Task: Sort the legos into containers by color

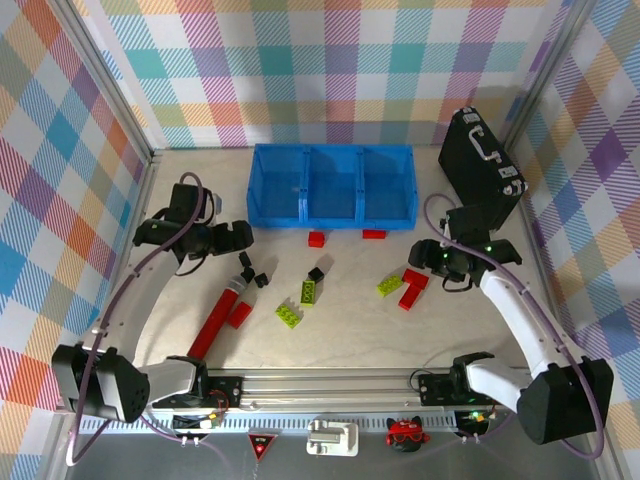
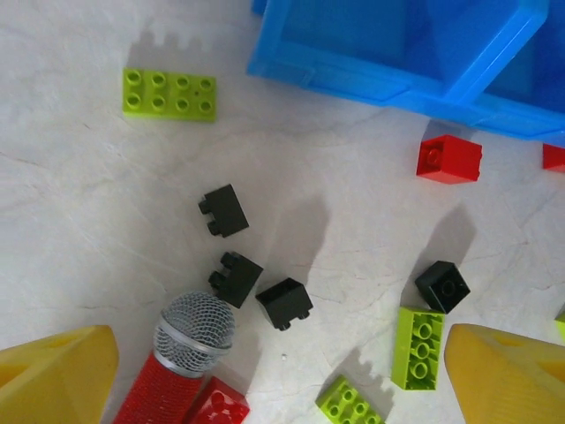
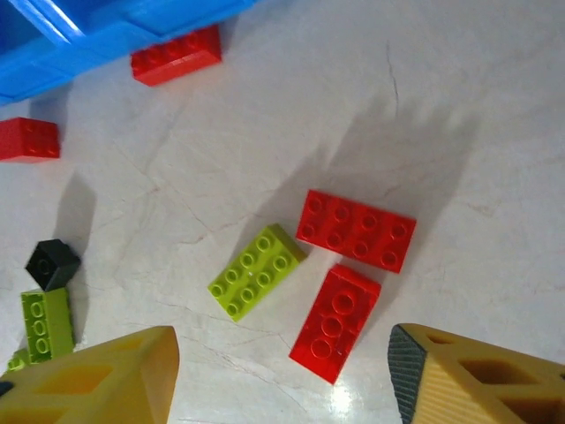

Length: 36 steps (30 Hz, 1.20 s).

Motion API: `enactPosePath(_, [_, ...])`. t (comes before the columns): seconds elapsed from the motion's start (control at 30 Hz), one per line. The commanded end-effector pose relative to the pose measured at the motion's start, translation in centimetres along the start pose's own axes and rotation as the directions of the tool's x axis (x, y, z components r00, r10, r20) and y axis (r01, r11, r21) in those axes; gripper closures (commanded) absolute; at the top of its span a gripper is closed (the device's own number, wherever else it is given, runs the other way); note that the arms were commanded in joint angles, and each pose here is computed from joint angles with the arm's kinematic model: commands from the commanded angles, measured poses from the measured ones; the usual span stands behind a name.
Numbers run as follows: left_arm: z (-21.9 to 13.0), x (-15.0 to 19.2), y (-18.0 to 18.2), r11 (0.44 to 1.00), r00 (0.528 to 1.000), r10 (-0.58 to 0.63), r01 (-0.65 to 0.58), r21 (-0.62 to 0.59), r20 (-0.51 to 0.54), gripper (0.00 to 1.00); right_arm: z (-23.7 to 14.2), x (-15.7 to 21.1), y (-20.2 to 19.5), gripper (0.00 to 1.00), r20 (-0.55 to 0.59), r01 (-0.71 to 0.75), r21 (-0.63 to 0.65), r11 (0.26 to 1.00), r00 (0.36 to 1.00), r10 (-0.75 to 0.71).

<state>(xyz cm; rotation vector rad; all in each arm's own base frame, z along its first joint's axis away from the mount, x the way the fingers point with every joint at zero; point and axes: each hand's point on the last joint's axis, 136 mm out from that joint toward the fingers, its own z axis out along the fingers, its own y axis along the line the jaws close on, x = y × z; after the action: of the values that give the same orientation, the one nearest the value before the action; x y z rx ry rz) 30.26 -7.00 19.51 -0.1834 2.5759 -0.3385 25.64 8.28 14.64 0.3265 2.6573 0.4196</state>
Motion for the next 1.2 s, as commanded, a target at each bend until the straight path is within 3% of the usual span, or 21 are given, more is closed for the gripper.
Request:
enactPosePath(0.0, [0.2,-0.8,-0.2,0.994,0.993,0.110,-0.111,0.001,0.050,0.04,0.0,1.5,-1.5,0.36,0.012,-0.114,0.102,0.988,0.993,0.114])
enactPosePath(0.1, [1.0,-1.6,-0.2,0.990,0.988,0.143,-0.143,-0.010,0.054,0.04,0.8,2.4,-2.7,0.40,-0.003,-0.188,0.196,0.962,0.981,0.193])
enactPosePath(0.17, [1.8,-1.8,-0.2,0.988,0.987,0.153,-0.152,-0.009,0.045,0.04,1.5,3.1,-3.0,0.51,-0.012,-0.214,0.234,0.948,0.975,0.223])
enactPosePath(0.3, [3.4,-1.4,0.2,0.986,0.985,0.168,-0.168,-0.014,0.034,0.04,3.1,4.1,-2.2,0.49,-0.016,-0.235,0.213,0.948,0.970,0.244])
enactPosePath(0.43, [4.9,0.3,2.5,0.978,0.984,0.167,-0.173,-0.113,-0.056,0.04,4.1,4.8,-2.6,0.49,-0.024,-0.219,0.282,0.934,0.972,0.235])
enactPosePath(0.6, [6.2,0.9,3.1,0.975,0.979,0.155,-0.173,-0.137,-0.130,0.05,5.1,5.4,-3.0,0.53,-0.018,-0.221,0.361,0.906,0.970,0.244])
enactPosePath(0.77, [5.8,-0.4,4.6,0.962,0.987,0.125,-0.144,-0.230,-0.097,0.05,5.9,5.6,-2.8,0.53,-0.022,-0.212,0.392,0.895,0.971,0.239])
enactPosePath(0.97, [5.6,-0.8,4.0,0.974,0.992,0.109,-0.120,-0.191,-0.065,0.05,7.3,6.2,-2.1,0.53,-0.048,-0.216,0.364,0.906,0.967,0.249])
enactPosePath(1.17, [5.5,-0.7,4.9,0.965,0.991,0.110,-0.125,-0.232,-0.075,0.05,8.5,7.0,-1.8,0.52,-0.095,-0.208,0.358,0.910,0.962,0.257])
